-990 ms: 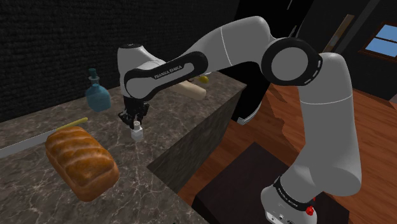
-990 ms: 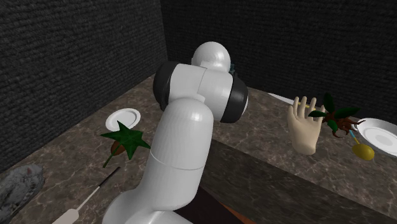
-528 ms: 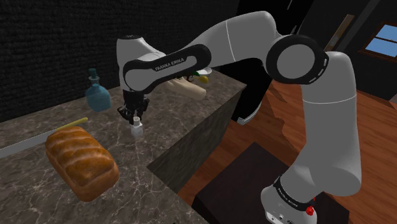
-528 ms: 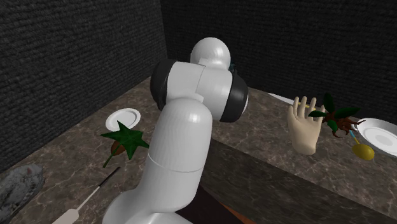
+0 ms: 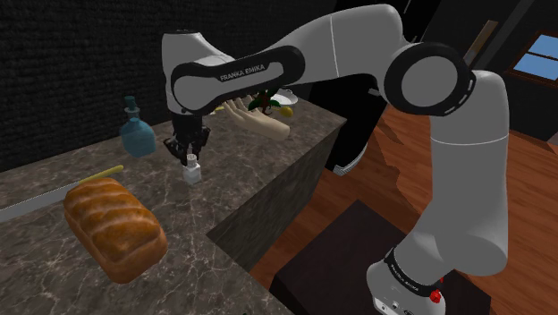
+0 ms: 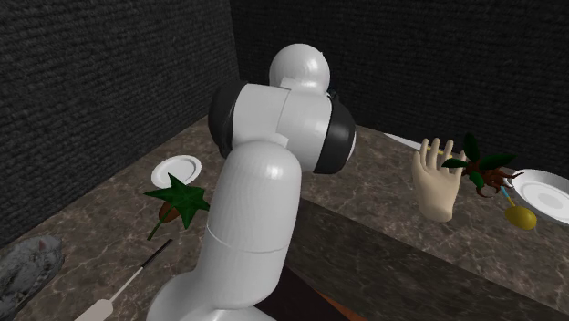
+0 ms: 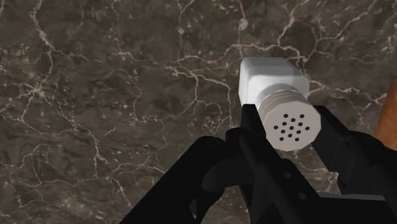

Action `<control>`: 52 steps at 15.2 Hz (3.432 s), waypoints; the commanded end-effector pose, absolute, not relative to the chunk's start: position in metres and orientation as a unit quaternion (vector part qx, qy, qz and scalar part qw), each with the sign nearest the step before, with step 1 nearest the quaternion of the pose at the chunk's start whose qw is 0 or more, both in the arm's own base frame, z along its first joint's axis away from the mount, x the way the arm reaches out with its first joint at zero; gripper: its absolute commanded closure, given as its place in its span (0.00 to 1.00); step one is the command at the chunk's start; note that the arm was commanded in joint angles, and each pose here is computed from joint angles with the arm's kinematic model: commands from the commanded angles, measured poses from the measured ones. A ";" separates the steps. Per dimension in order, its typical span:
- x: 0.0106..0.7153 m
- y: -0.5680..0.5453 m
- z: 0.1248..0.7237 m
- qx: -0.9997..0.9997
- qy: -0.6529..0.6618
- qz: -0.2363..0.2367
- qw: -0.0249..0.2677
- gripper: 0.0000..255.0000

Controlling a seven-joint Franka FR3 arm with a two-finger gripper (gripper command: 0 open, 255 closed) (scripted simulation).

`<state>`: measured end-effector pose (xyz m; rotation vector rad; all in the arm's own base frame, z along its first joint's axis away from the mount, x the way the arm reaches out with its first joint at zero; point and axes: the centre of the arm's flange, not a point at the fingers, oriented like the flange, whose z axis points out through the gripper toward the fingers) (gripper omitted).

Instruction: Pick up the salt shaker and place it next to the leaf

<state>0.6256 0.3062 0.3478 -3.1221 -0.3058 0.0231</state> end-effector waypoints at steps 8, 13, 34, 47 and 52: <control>0.627 0.306 0.396 -0.995 -0.097 0.007 0.002 1.00; 0.627 0.306 0.423 -0.995 -0.097 0.007 0.002 1.00; 0.578 0.325 0.507 -0.995 -0.097 0.007 0.002 1.00; 0.419 0.389 0.508 -0.995 -0.097 0.007 0.002 1.00; 0.353 0.415 0.508 -0.995 -0.097 0.007 0.002 1.00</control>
